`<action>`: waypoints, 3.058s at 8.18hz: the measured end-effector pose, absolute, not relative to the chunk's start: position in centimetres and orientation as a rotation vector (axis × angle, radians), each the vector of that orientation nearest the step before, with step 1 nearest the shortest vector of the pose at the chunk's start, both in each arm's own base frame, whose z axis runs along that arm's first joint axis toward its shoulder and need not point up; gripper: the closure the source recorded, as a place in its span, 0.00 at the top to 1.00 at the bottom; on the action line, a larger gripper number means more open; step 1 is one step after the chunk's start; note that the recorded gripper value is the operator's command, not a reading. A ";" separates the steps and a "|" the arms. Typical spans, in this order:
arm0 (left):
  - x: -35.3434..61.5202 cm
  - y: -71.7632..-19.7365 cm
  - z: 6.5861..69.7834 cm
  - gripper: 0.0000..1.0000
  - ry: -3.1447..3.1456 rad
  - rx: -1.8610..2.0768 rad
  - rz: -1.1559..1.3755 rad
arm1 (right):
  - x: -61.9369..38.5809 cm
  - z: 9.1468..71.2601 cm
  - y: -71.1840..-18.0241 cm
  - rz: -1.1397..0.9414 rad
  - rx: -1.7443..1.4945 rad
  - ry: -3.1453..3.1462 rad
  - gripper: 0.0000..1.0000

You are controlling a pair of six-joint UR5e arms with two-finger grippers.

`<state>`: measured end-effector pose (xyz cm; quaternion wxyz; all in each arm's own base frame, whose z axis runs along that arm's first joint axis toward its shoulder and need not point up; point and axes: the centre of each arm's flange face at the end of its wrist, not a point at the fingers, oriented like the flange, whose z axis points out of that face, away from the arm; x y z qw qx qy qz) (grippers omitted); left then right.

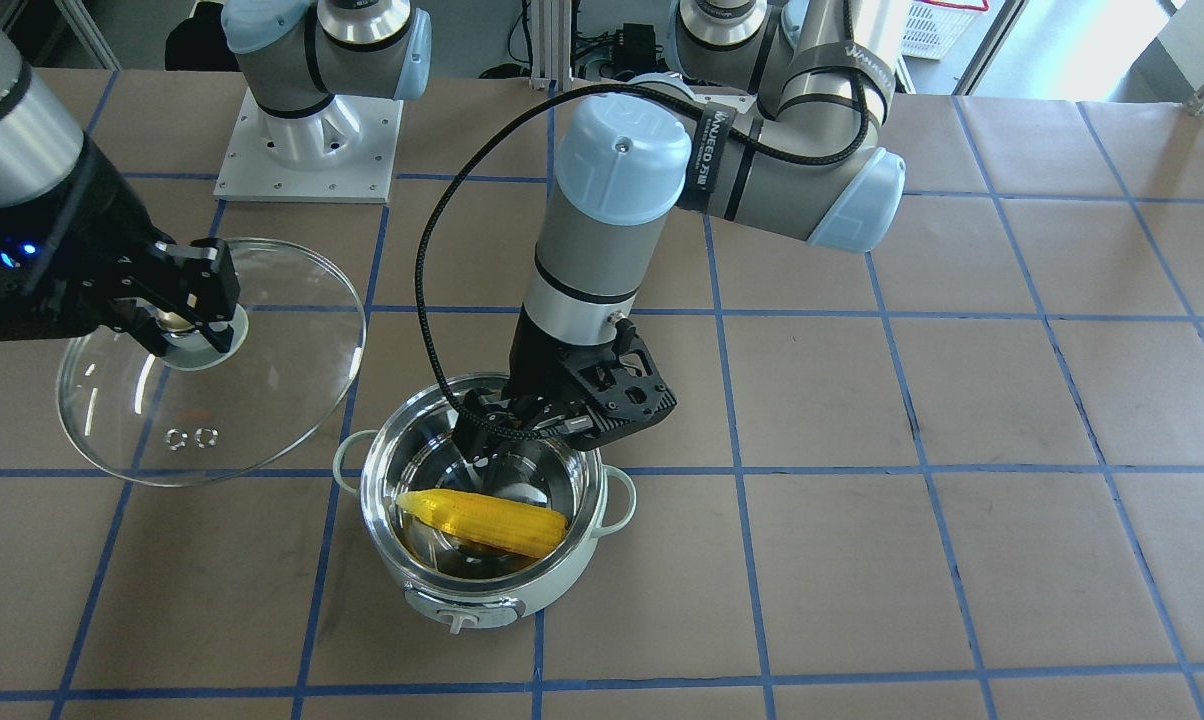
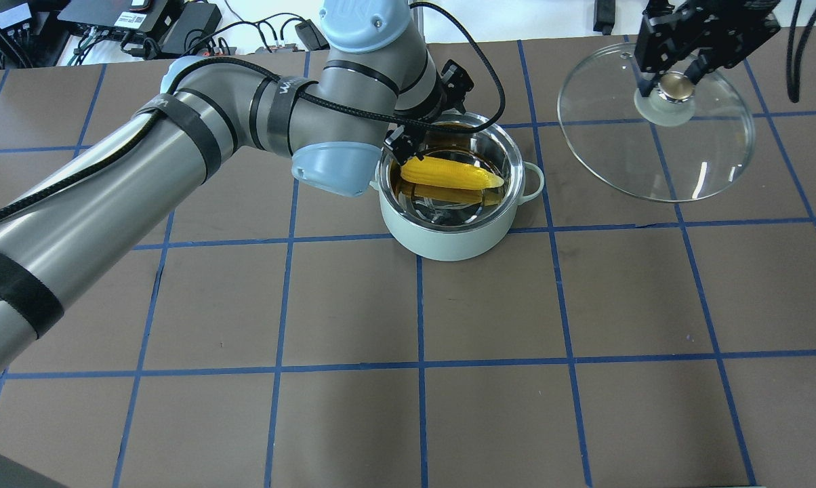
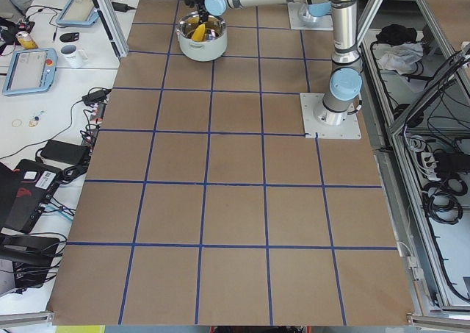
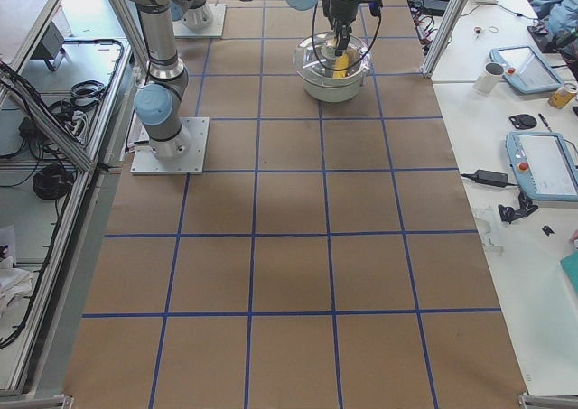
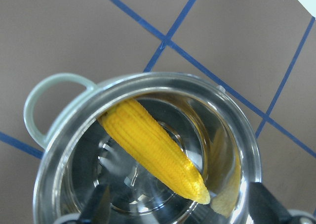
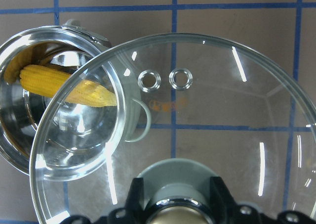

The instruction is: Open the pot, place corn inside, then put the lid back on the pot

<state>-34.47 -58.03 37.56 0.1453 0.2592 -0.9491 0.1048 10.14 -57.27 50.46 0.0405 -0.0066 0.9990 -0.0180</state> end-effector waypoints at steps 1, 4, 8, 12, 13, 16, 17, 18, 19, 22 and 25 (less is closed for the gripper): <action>-31.4 -58.6 39.2 1.00 -2.807 0.574 0.334 | 12.6 49.2 -58.1 -0.063 0.013 3.057 0.20; -20.8 -59.5 42.8 1.00 -2.979 0.313 0.330 | 19.8 45.3 -60.0 -0.084 0.110 3.024 0.19; -13.0 -56.0 47.8 1.00 -3.225 0.103 0.261 | 26.4 40.4 -61.9 -0.077 0.231 2.896 0.18; -12.7 -52.9 50.6 1.00 -3.234 0.094 0.266 | 27.1 36.7 -62.6 -0.046 0.260 2.915 0.18; -12.9 -52.8 50.6 1.00 -3.232 0.096 0.261 | 27.0 36.3 -62.6 -0.040 0.268 2.926 0.18; -13.9 -52.6 50.1 1.00 -3.139 0.078 0.202 | 26.9 36.1 -62.3 -0.012 0.342 2.933 0.19; -14.0 -52.7 49.7 1.00 -3.128 0.072 0.182 | 26.9 36.1 -62.2 -0.006 0.353 2.933 0.24; -14.0 -52.8 49.5 1.00 -3.125 0.077 0.167 | 26.9 36.1 -62.2 -0.002 0.358 2.934 0.32; -13.9 -52.8 49.4 1.00 -3.120 0.078 0.161 | 26.9 36.0 -62.2 0.006 0.362 2.932 0.45; -13.8 -52.6 49.7 1.00 -3.109 0.076 0.163 | 27.0 35.9 -62.0 0.025 0.365 2.927 0.72; -13.6 -52.5 49.2 1.00 -3.112 0.077 0.090 | 27.1 36.0 -62.0 0.020 0.351 2.925 0.81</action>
